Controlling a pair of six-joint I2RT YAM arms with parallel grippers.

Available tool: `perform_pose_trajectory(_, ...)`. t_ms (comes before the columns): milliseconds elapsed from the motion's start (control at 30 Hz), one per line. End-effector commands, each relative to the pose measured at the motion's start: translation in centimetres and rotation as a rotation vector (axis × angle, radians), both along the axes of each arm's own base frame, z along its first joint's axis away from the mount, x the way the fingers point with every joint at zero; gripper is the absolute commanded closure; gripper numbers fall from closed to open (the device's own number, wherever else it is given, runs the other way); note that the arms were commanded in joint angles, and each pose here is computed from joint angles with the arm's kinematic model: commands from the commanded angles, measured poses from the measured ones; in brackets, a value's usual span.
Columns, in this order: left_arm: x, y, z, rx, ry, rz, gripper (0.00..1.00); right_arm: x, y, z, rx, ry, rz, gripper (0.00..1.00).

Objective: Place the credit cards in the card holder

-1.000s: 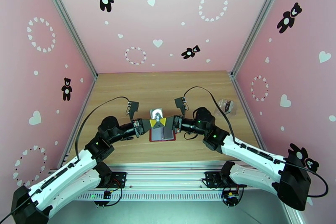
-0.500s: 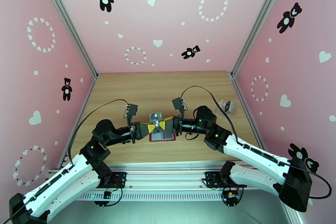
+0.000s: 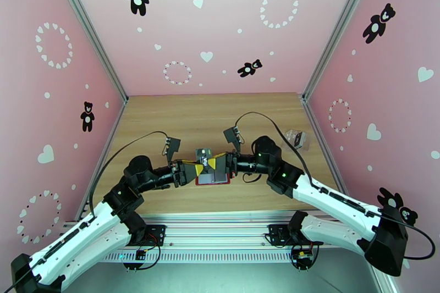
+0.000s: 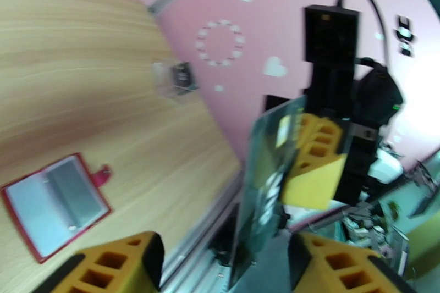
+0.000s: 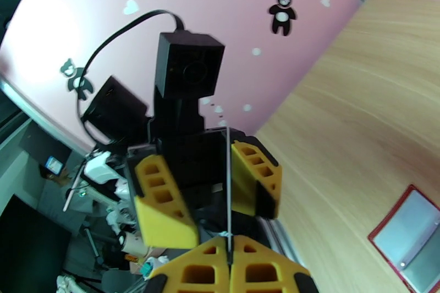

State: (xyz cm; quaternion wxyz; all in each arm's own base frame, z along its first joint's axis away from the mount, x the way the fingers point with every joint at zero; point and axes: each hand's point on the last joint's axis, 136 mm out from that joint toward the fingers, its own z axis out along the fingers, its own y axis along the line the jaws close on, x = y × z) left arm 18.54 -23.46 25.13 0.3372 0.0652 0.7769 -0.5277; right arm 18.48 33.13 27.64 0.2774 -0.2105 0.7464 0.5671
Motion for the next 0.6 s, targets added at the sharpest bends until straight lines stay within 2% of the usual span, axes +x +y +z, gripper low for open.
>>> perform_pose_trajectory(0,3.4,3.5,-5.6,0.231,0.142,0.24,0.33,2.7,-1.0,-6.6,-0.218,0.168,-0.111,1.0)
perform_pose_trajectory(133,3.9,2.2,-10.2,0.278,0.293,0.18,0.4,3.7,-2.1,-14.3,-0.428,0.373,-0.184,1.0)
perform_pose_trajectory(233,4.0,1.1,-13.1,0.298,0.372,0.142,0.5,3.4,-1.9,-18.4,-0.477,0.487,-0.182,1.0)
perform_pose_trajectory(367,4.3,0.4,-15.6,0.326,0.422,0.129,0.6,3.4,-1.8,-21.1,-0.509,0.545,-0.195,1.0)
perform_pose_trajectory(567,4.9,-0.5,-18.6,0.364,0.484,0.113,0.65,4.0,-3.0,-22.9,-0.561,0.576,-0.242,1.0)
